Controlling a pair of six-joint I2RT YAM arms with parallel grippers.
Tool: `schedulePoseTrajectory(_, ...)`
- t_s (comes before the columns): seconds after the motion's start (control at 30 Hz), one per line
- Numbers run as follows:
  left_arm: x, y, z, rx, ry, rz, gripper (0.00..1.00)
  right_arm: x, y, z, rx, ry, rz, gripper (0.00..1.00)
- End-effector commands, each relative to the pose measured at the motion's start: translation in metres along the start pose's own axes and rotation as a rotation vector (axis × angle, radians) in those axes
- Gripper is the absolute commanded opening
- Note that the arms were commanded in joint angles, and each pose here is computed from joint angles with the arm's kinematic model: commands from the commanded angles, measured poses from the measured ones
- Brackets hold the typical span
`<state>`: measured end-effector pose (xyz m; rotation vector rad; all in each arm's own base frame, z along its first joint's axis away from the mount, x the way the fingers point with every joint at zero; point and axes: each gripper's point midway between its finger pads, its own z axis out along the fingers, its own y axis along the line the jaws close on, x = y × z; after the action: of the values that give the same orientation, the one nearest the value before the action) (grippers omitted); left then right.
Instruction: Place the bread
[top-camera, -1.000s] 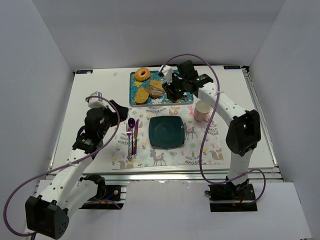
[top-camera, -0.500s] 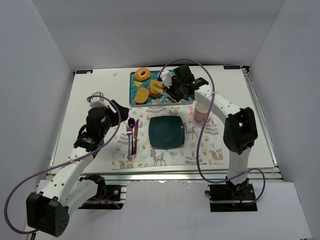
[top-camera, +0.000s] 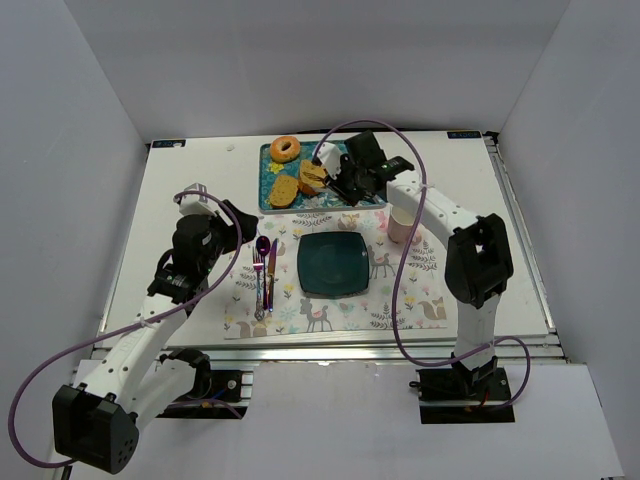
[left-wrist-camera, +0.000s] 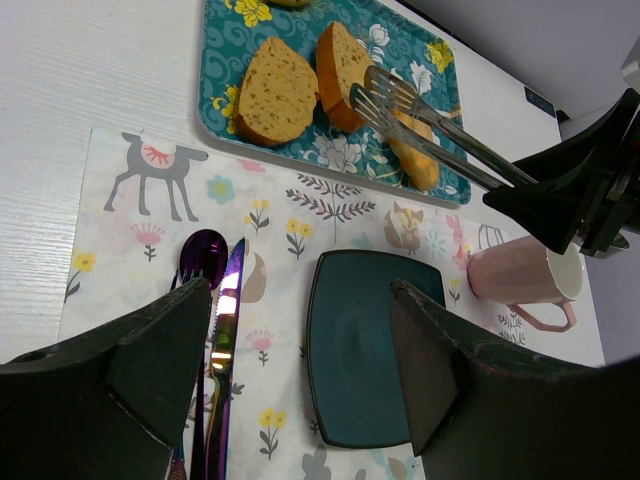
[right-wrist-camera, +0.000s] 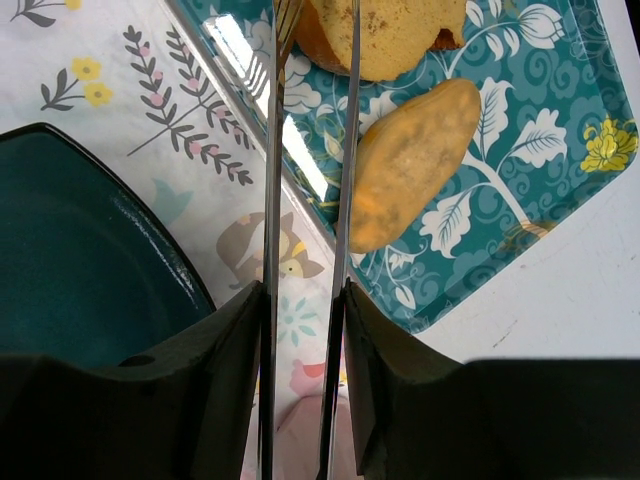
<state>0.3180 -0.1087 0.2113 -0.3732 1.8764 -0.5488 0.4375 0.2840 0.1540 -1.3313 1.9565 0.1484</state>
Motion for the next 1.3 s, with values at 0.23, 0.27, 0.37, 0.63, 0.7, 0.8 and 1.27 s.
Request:
schedulePoseTrajectory(0.23, -0.005, -0.001, -0.004, 0.006, -0.03, -0.008, 0.81, -0.004, 0.007, 0.006, -0.003, -0.003, -0.012, 0.42)
schedulePoseTrajectory(0.27, -0.006, -0.001, -0.005, 0.009, -0.035, -0.01, 0.81, -0.003, 0.005, 0.007, 0.009, 0.001, -0.017, 0.43)
schedulePoseTrajectory(0.37, -0.007, -0.001, -0.006, 0.008, -0.036, -0.011, 0.81, -0.002, 0.002, 0.012, 0.021, 0.007, -0.02, 0.43)
schedulePoseTrajectory(0.63, -0.006, 0.0, -0.006, 0.004, -0.037, -0.011, 0.81, 0.004, 0.004, 0.02, 0.024, 0.029, -0.022, 0.44)
schedulePoseTrajectory(0.7, -0.006, 0.0, -0.006, 0.003, -0.036, -0.011, 0.81, 0.006, 0.003, 0.02, 0.023, 0.032, -0.028, 0.44)
schedulePoseTrajectory(0.8, -0.008, -0.002, -0.006, 0.009, -0.041, -0.012, 0.81, 0.005, 0.003, 0.02, 0.027, 0.024, -0.036, 0.43)
schedulePoseTrajectory(1.27, -0.01, -0.002, -0.007, 0.007, -0.046, -0.012, 0.81, 0.005, 0.002, 0.017, 0.041, 0.028, -0.035, 0.12)
